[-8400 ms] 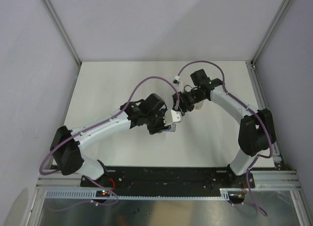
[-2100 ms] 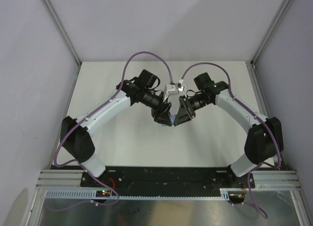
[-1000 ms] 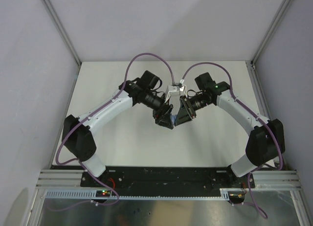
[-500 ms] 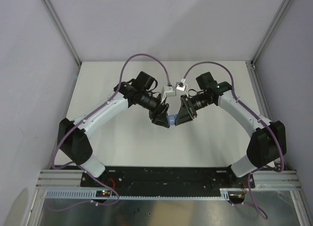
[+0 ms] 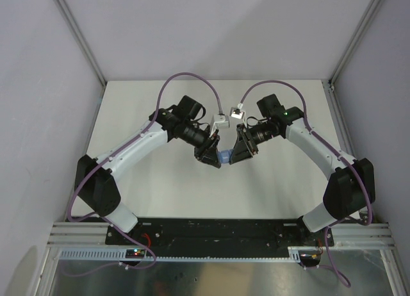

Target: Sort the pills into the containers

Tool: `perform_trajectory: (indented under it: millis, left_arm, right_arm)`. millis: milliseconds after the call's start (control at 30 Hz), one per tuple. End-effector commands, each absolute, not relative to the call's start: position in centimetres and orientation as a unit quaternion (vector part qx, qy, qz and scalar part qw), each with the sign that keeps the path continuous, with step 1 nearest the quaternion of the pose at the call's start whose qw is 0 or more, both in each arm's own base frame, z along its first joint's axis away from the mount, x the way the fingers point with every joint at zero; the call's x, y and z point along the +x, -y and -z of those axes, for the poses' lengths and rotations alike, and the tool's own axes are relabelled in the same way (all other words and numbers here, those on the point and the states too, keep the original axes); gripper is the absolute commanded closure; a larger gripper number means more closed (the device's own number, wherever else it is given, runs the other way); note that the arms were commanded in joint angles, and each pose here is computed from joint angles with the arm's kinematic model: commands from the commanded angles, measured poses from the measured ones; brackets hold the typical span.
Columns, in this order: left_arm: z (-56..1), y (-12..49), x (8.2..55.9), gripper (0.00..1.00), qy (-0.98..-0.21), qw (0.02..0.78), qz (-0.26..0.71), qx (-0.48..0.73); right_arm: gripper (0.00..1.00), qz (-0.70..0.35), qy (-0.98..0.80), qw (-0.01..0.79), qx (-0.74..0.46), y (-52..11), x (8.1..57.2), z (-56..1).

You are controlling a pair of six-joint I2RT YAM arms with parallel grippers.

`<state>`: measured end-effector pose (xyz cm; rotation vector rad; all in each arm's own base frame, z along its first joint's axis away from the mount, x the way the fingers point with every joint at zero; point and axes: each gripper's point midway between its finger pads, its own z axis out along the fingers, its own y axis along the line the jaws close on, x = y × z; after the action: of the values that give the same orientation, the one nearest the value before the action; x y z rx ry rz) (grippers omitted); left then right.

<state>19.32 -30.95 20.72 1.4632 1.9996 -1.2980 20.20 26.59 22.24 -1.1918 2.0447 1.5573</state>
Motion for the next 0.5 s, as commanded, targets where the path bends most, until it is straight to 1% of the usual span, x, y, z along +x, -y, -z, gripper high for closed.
perform_trajectory:
  millis: [0, 467]
  left_arm:
    - [-21.58, 30.93, 19.29, 0.99, -0.694, 0.183, 0.462, 0.521]
    - [-22.55, 31.0, 19.52, 1.0, -0.702, 0.189, 0.461, 0.509]
  right_arm:
    - [1.0, -0.558, -0.695, 0.167, -0.423, -26.67, 19.52, -23.99]
    - [1.0, -0.555, -0.694, 0.166, -0.428, -26.8, 19.22, -23.95]
